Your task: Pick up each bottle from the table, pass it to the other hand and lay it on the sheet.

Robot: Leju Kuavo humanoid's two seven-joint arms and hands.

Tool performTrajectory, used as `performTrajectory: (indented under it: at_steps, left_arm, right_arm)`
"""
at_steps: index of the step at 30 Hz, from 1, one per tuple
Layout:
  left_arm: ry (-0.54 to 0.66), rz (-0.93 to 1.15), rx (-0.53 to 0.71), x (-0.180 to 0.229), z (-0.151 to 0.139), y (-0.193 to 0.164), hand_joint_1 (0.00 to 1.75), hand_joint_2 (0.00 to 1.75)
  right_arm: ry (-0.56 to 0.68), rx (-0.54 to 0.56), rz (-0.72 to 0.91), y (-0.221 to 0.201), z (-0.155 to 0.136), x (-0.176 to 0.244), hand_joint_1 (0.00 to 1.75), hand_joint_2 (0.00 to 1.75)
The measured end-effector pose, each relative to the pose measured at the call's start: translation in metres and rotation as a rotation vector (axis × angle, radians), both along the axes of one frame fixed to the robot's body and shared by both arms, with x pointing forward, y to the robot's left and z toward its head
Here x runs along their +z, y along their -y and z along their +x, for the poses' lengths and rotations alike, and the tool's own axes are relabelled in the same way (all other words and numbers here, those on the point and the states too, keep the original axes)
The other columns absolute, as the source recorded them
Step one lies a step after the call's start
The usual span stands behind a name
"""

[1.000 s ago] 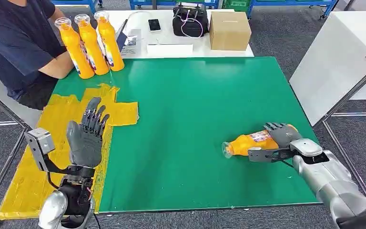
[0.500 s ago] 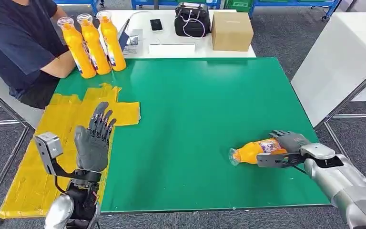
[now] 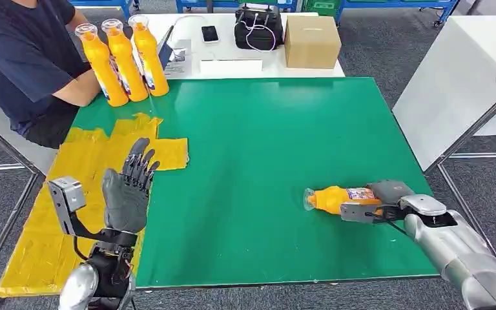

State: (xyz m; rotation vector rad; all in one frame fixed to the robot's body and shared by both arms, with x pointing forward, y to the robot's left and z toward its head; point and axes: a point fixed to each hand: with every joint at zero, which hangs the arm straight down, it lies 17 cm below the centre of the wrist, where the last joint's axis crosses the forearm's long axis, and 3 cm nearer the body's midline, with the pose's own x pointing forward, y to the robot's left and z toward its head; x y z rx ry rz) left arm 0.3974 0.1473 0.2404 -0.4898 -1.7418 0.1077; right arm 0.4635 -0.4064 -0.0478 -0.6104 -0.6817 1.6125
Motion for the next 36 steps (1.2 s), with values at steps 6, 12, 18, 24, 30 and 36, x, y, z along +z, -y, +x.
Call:
performTrajectory:
  at_steps: [6, 12, 18, 24, 30, 36]
  left_arm:
    - [0.012, 0.0, 0.015, 0.0, -0.003, -0.003, 0.0, 0.0]
    - [-0.003, 0.023, 0.039, -0.007, -0.009, -0.01, 0.0, 1.75]
    - [0.046, -0.014, 0.073, 0.0, -0.023, -0.02, 0.0, 1.75]
    - [0.114, -0.029, 0.066, 0.021, -0.015, -0.009, 0.0, 1.75]
    - [0.14, -0.036, 0.042, 0.032, -0.015, 0.002, 0.0, 1.75]
    - [0.147, -0.058, 0.013, 0.035, -0.018, 0.009, 0.0, 1.75]
  right_arm:
    - [0.014, -0.003, 0.008, -0.002, 0.001, 0.001, 1.75, 1.75]
    - [0.225, -0.123, 0.192, -0.055, 0.022, 0.015, 1.75, 1.75]
    - [0.349, -0.211, 0.849, -0.216, 0.008, 0.094, 1.75, 1.75]
    - [0.459, -0.171, 1.136, -0.292, 0.007, 0.195, 1.75, 1.75]
    - [0.478, -0.164, 1.215, -0.307, 0.005, 0.219, 1.75, 1.75]
    - [0.492, -0.181, 1.272, -0.313, 0.003, 0.231, 1.75, 1.75]
